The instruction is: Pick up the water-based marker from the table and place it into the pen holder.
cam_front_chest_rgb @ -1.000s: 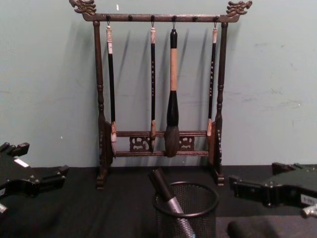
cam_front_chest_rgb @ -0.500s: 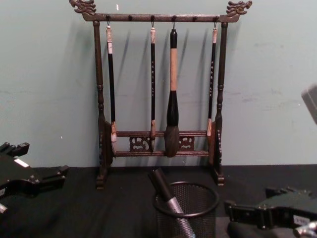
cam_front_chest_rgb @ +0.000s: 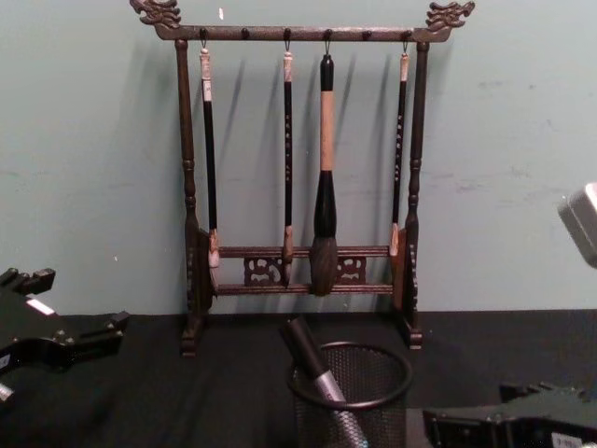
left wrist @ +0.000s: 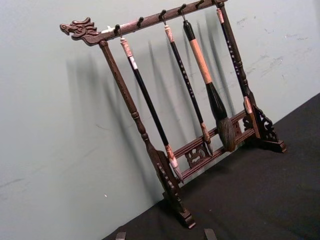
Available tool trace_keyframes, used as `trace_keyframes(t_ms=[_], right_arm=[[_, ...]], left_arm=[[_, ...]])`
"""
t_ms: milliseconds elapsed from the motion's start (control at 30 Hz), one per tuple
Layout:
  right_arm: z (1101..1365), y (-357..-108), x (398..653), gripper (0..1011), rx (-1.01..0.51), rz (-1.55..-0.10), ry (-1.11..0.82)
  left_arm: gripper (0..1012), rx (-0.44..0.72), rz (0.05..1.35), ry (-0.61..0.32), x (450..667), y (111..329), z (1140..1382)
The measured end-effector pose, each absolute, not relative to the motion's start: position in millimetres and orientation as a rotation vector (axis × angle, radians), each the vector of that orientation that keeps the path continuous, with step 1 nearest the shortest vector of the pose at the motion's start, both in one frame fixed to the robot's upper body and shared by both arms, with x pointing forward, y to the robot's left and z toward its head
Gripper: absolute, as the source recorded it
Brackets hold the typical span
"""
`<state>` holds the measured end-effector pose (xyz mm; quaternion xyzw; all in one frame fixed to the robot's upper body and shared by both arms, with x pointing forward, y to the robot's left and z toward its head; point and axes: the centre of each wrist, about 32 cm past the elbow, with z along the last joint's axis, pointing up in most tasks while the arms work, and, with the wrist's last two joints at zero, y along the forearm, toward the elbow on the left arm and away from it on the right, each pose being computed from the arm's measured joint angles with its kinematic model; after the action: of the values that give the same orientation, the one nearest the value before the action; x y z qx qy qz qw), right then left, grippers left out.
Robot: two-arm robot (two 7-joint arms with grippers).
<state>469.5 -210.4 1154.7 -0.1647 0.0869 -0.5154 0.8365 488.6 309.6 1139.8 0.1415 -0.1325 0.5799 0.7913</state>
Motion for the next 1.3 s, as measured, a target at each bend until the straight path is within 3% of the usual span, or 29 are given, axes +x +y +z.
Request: trace_keyframes(t_ms=[1300], right_arm=[[1136.7, -208.0, 470.9, 1002, -0.423, -1.055, 0.213]], left_arm=[[1009, 0.304, 1.248, -0.285, 488.6, 309.7, 1139.8]])
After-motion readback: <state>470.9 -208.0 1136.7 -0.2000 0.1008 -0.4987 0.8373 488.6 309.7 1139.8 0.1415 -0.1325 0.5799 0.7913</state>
